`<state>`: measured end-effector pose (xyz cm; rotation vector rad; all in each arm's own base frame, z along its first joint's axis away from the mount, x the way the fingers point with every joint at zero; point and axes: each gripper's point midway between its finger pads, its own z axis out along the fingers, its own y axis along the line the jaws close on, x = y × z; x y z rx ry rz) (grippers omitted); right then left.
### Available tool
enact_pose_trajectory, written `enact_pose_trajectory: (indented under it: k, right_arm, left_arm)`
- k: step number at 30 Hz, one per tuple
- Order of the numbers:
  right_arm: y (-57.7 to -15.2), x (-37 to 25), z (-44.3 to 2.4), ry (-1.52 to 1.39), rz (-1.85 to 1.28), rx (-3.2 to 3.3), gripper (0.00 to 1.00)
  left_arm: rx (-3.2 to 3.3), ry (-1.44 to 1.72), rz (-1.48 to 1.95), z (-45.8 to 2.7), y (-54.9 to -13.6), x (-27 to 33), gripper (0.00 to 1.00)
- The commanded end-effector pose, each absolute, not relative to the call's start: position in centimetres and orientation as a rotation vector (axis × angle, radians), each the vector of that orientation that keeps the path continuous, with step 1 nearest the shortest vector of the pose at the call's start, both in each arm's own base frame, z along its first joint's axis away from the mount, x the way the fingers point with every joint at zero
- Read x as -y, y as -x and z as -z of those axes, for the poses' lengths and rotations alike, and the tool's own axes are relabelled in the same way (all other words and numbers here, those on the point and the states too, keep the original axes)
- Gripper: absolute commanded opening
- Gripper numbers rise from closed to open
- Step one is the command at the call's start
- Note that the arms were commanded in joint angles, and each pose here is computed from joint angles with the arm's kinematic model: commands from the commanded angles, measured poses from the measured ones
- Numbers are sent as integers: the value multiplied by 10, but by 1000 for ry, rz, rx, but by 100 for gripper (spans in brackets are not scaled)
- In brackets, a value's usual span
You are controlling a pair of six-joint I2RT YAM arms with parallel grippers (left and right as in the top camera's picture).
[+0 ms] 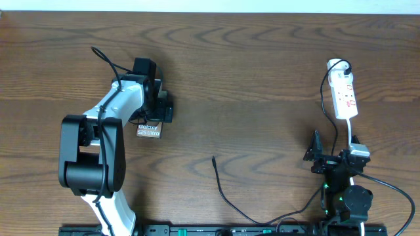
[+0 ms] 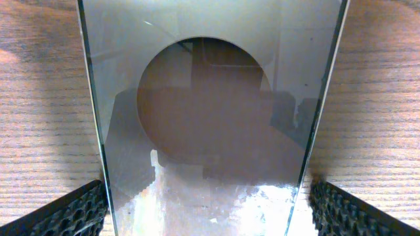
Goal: Plug charger to phone and switch on socket
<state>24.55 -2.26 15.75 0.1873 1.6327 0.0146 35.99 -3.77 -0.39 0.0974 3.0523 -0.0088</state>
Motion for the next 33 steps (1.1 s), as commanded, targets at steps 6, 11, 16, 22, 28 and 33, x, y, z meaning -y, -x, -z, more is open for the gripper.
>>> enact_pose_trajectory:
  k: [6,11,16,22,28,33]
  right_arm:
    - [-245,23,-158,-201,-24,-1629,99]
    - [-245,23,-158,-201,-24,-1629,99]
    - [-245,23,-158,-201,-24,-1629,99]
    - [-245,23,-158,-201,-24,-1629,99]
    - [-245,23,-158,-201,-24,-1629,99]
    - [-245,23,-158,-201,-24,-1629,99]
  left_arm:
    - [-3123,-105,-62,20,-342,28,99]
    - [-3123,-105,-62,20,-342,28,99]
    - [-3124,-105,-62,20,-341,28,99]
    - [-3124,-105,-62,20,-341,28,99]
    - [-3124,-105,-62,20,-341,28,99]
    - [-3124,-105,-62,20,-341,28,98]
